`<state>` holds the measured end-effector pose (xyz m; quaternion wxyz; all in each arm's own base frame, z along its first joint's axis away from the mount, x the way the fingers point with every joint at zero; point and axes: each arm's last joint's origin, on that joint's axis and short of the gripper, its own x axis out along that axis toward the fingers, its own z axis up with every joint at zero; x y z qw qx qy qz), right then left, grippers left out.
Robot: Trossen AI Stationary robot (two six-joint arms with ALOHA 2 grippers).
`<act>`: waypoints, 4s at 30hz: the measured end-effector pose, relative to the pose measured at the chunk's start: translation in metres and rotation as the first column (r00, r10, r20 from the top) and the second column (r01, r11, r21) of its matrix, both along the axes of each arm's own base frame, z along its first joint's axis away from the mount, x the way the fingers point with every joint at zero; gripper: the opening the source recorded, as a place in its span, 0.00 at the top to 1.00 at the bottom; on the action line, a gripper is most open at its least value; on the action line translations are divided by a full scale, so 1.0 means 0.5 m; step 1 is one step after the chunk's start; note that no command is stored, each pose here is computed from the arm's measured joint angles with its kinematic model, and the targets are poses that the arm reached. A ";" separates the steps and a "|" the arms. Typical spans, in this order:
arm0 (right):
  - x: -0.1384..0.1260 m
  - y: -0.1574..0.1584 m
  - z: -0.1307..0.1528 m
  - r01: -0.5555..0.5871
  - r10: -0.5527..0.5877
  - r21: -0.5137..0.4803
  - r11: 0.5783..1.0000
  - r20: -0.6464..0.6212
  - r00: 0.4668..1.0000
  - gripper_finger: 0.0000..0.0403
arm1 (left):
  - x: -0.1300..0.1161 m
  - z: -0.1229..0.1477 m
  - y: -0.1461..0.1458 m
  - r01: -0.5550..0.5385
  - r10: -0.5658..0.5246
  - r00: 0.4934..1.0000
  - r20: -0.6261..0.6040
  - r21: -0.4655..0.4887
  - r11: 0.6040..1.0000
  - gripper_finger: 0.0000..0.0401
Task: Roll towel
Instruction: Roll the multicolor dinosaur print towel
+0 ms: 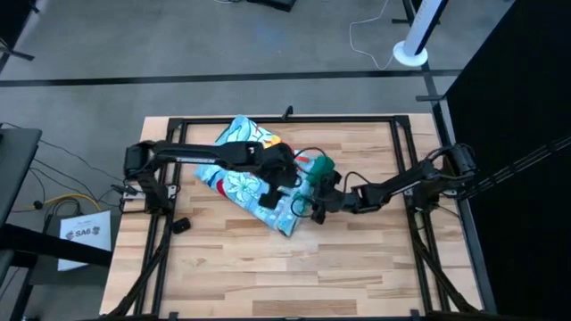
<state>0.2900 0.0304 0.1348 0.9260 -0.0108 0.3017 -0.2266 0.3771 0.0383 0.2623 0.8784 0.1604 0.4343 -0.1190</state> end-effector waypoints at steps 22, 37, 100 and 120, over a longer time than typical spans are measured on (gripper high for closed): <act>0.068 -0.082 -0.027 -0.091 0.092 -0.035 0.995 0.022 0.995 0.44 | -0.103 -0.220 -0.036 -0.038 0.092 0.964 0.247 -0.215 0.976 0.50; 0.096 -0.125 0.002 -0.014 0.014 0.000 1.000 -0.005 1.000 0.45 | -0.159 -0.276 -0.055 -0.068 0.153 0.931 0.331 -0.255 0.965 0.50; -0.009 -0.112 0.032 -0.152 0.149 -0.054 0.987 -0.054 0.987 1.00 | 0.023 -0.395 -0.120 -0.268 0.440 0.831 0.341 -0.447 0.854 0.50; -0.080 -0.083 -0.060 -0.119 0.119 0.041 0.992 0.009 0.993 1.00 | 0.040 -0.351 -0.100 -0.154 0.307 0.862 0.403 -0.369 0.917 0.50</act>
